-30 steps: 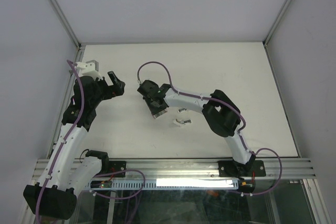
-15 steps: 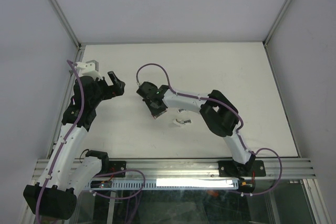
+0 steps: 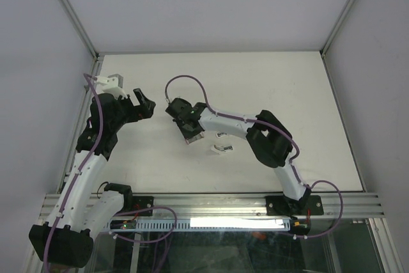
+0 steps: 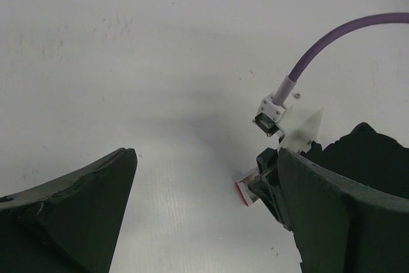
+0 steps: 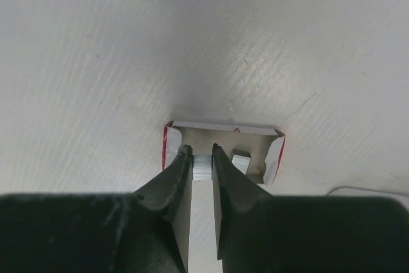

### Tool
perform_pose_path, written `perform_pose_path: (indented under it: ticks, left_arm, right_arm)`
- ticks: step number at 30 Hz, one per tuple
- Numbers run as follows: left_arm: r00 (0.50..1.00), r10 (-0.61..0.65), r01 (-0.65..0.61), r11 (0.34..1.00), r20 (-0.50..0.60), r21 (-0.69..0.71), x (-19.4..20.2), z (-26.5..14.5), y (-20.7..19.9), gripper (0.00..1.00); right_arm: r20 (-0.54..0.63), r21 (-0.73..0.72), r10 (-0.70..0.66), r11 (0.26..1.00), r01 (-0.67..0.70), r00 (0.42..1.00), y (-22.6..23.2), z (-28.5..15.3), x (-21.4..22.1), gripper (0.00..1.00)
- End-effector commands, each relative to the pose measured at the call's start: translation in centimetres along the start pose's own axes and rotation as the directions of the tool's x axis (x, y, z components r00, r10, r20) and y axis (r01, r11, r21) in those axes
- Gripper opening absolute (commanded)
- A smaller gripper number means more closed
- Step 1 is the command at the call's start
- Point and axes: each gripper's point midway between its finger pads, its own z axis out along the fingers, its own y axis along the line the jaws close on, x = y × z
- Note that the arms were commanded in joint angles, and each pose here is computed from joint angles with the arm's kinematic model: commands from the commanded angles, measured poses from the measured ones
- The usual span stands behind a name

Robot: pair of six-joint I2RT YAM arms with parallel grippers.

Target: Load the staples into the stapler

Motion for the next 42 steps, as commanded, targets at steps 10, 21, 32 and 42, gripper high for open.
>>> perform_pose_path:
  ticks: [10,21,32,42]
  left_arm:
    - [0.989,-0.058,0.103,0.925,-0.133,0.365,4.9,-1.6,-11.0,0.9]
    - [0.878,-0.163,0.422,0.708,-0.451,0.567,14.2,-7.0,-21.9,0.91]
    - [0.818,-0.102,0.455,0.718,-0.566,0.527,21.6,-5.9,-25.9,0.94]
    - [0.809,-0.021,0.365,0.802,-0.588,0.473,26.0,-2.3,-25.9,0.96]
  right_arm:
    - [0.29,-0.079,0.18,0.983,-0.164,0.94,-7.4,-14.4,-4.3,0.16]
    - [0.296,-0.076,0.381,0.924,-0.376,0.876,-17.6,-15.2,2.1,0.16]
    - [0.329,-0.115,0.43,0.902,-0.416,0.841,-18.6,-16.4,5.0,0.17]
    - [0.345,-0.115,0.436,0.899,-0.424,0.831,-18.9,-17.1,5.6,0.17]
